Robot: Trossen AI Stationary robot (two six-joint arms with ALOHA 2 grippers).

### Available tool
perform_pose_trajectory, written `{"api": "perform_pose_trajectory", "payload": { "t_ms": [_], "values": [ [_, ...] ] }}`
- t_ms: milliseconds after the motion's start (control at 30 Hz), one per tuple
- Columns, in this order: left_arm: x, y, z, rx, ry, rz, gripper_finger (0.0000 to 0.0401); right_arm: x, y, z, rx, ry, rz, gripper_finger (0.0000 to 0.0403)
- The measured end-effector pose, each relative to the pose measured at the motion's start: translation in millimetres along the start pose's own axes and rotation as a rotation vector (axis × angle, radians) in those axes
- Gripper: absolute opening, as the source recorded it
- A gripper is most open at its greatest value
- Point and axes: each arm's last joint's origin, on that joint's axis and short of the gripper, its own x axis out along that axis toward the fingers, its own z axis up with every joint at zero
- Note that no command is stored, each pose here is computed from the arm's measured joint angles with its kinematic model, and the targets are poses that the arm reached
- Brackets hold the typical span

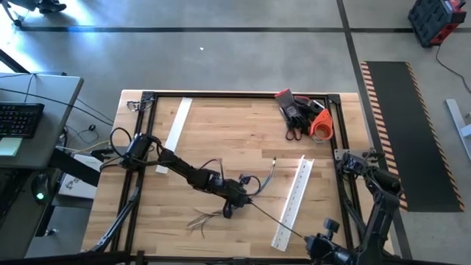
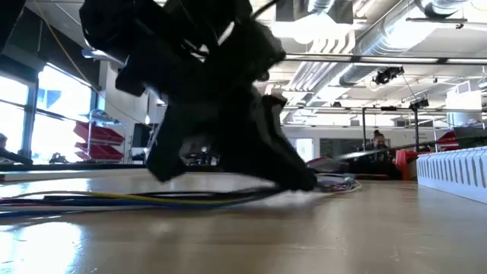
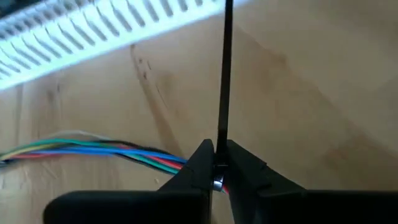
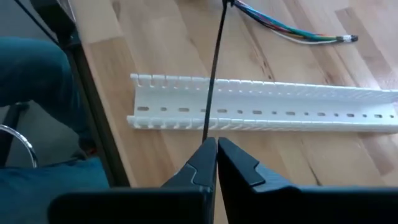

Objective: Ziptie cables
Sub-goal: Wrap the colored cables with the black zip tie

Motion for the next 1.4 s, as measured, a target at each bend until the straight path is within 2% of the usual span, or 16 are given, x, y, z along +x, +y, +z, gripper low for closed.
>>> {"api": "perform_pose_trajectory", "payload": {
  "t_ms": [100,267,500,633,733,900,1133,1300,1400],
  "values": [
    [0,3,3,-0.063,0.002,0.065,0.0014,4,2,3,-0.015,-0.010,0.005,0.0001],
    [-4,3,3,-0.099,0.034,0.051,0.0064,10,2,12,-0.020,-0.016,-0.011,0.0014],
    [-26,5,21,-0.127,0.056,0.036,0.0141,21,1,31,-0.095,-0.077,-0.033,0.0105],
    [-38,-1,34,-0.141,0.034,0.043,0.0155,28,0,40,-0.143,-0.131,-0.057,0.0150],
    [-39,-8,35,-0.155,0.047,0.054,0.0156,47,2,44,-0.168,-0.127,-0.060,0.0168],
    [-34,-13,31,-0.179,0.075,0.089,0.0156,98,2,54,-0.149,-0.079,-0.044,0.0171],
    [-19,-12,16,-0.188,0.094,0.107,0.0156,169,-14,78,-0.071,-0.082,-0.026,0.0172],
    [-16,-9,12,-0.190,0.101,0.108,0.0156,197,-23,88,-0.063,-0.083,0.005,0.0170],
    [-16,-9,12,-0.184,0.100,0.106,0.0153,206,-26,91,-0.055,-0.093,0.020,0.0152]
  ]
}}
